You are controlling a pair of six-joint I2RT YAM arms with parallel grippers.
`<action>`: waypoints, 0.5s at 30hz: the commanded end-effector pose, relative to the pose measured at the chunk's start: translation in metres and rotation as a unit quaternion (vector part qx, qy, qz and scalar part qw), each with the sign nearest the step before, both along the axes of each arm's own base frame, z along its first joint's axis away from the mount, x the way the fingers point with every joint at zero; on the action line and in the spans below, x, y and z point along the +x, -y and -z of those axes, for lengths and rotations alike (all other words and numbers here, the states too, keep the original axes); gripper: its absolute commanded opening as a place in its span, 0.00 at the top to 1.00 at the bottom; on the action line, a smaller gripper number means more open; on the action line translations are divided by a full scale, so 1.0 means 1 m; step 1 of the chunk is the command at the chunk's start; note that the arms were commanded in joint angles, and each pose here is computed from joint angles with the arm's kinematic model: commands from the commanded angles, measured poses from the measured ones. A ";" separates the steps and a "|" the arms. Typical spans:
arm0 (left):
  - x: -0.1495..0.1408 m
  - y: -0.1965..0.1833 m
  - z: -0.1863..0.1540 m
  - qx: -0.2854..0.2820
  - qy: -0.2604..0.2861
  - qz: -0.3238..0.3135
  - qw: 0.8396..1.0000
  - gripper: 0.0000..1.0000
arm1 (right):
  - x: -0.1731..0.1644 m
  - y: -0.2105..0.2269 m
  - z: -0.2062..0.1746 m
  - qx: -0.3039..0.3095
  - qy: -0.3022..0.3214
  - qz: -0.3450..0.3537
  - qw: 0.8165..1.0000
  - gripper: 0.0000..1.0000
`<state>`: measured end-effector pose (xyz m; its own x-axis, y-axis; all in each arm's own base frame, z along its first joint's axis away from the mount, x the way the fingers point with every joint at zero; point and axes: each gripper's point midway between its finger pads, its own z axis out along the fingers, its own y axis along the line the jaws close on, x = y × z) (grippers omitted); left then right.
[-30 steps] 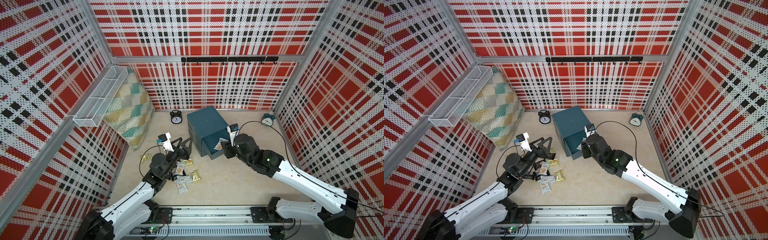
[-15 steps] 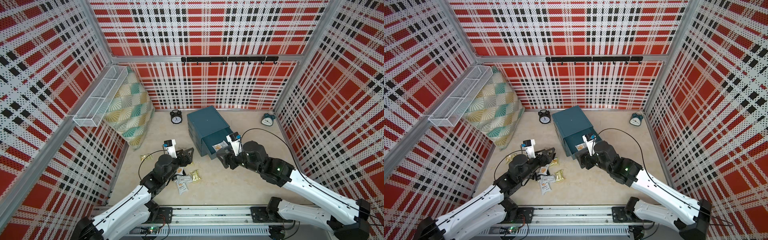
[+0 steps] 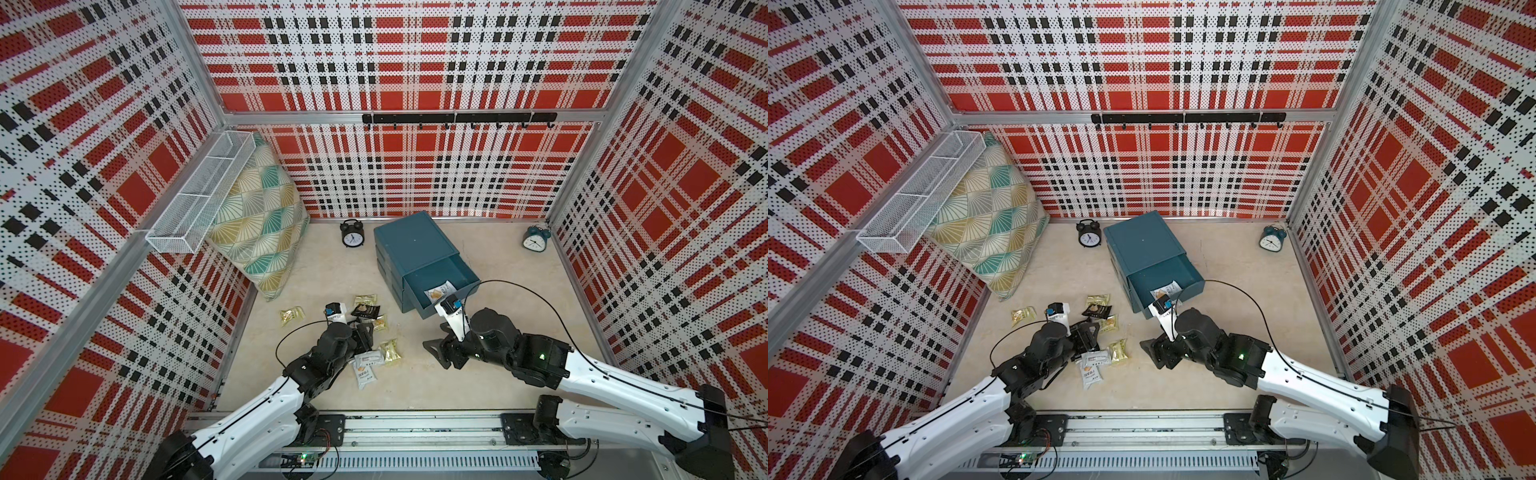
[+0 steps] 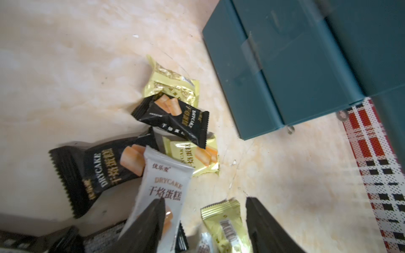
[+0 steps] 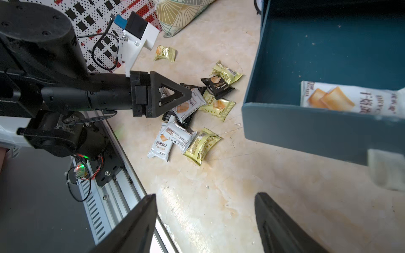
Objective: Place the cookies into the drawer by color
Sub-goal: Place the cookie in the drawer, then pick up the cookie at the center of the board.
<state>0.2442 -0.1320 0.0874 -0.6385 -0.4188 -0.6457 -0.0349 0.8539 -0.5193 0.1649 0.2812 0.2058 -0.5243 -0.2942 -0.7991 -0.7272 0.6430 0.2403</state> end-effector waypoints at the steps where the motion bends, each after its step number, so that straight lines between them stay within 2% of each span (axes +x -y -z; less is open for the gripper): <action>1: 0.005 -0.020 0.007 0.028 -0.005 -0.042 0.999 0.33 | -0.002 -0.009 0.001 0.016 -0.003 -0.010 1.000 0.23; 7: 0.013 -0.022 0.021 0.076 -0.035 -0.034 0.996 0.32 | -0.005 -0.012 0.014 0.012 -0.016 -0.014 1.000 0.23; 10: 0.014 -0.016 0.027 0.113 -0.051 -0.023 0.992 0.37 | -0.006 -0.014 0.020 0.014 -0.022 -0.015 1.000 0.23; 15: 0.018 -0.013 0.035 0.167 -0.063 -0.026 0.984 0.38 | -0.008 -0.018 0.030 0.008 -0.032 -0.017 0.999 0.24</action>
<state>0.2566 -0.1229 0.0488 -0.7166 -0.2747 -0.6411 -0.1208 0.9542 -0.2739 0.1589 0.2923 0.1749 -0.5607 -0.3154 -0.7656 -0.7283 0.6277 0.2748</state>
